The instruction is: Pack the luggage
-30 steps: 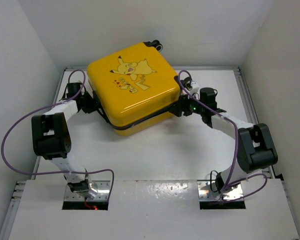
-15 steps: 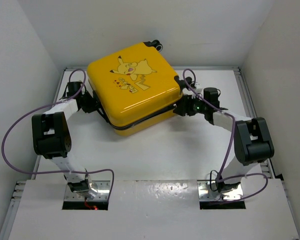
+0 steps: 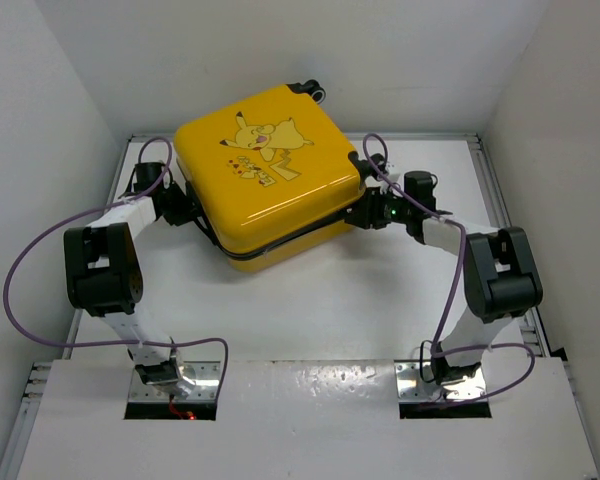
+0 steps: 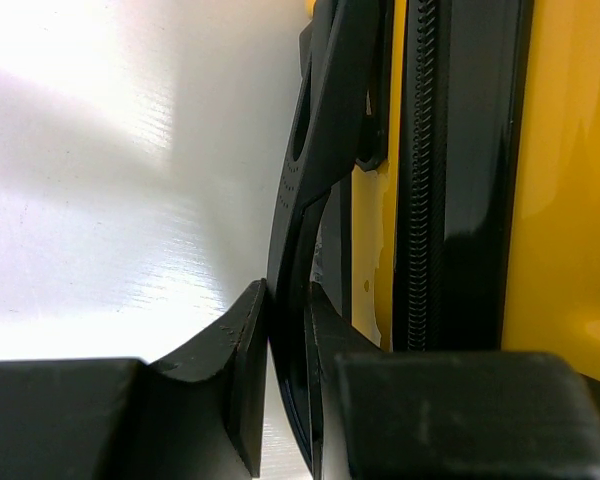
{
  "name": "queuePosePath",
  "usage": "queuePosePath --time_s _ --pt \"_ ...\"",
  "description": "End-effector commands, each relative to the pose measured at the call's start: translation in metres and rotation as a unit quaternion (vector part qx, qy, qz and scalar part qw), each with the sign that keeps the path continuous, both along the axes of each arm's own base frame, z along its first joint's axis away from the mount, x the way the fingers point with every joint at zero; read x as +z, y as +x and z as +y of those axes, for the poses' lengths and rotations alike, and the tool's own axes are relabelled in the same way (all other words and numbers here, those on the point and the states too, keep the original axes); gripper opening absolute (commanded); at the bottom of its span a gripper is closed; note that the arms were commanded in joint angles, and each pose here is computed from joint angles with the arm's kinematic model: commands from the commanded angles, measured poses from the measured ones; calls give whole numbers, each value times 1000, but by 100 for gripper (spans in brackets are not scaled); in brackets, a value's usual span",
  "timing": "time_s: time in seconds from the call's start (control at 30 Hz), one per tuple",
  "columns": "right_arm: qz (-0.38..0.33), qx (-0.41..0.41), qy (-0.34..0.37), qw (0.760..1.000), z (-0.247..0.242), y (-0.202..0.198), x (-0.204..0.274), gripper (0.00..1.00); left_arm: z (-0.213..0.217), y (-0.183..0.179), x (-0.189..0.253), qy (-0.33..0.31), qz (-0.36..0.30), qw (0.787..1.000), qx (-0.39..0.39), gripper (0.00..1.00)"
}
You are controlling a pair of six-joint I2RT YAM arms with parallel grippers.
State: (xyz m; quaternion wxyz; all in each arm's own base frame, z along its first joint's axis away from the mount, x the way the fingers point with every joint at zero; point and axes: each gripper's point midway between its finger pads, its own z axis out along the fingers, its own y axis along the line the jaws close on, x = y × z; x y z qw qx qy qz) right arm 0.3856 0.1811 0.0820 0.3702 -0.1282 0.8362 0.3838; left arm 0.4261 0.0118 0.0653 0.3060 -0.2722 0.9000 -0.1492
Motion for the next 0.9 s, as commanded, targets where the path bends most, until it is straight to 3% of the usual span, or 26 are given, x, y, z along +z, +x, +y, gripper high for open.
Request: queuePosePath --time_s 0.0,0.17,0.3,0.57,0.87 --pt "-64 16 15 998 14 22 31 30 36 -68 -76 88 169 981 36 0" --pt "-66 1 6 998 10 27 29 9 36 -69 -76 90 169 981 32 0" --pt "-73 -5 7 997 9 26 33 0 36 -69 -76 90 169 981 32 0" --pt "-113 -45 -30 992 -10 18 43 0 69 -85 -74 110 194 974 44 0" --pt "-129 -162 -120 971 -61 28 28 0 139 -107 -65 164 228 956 79 0"
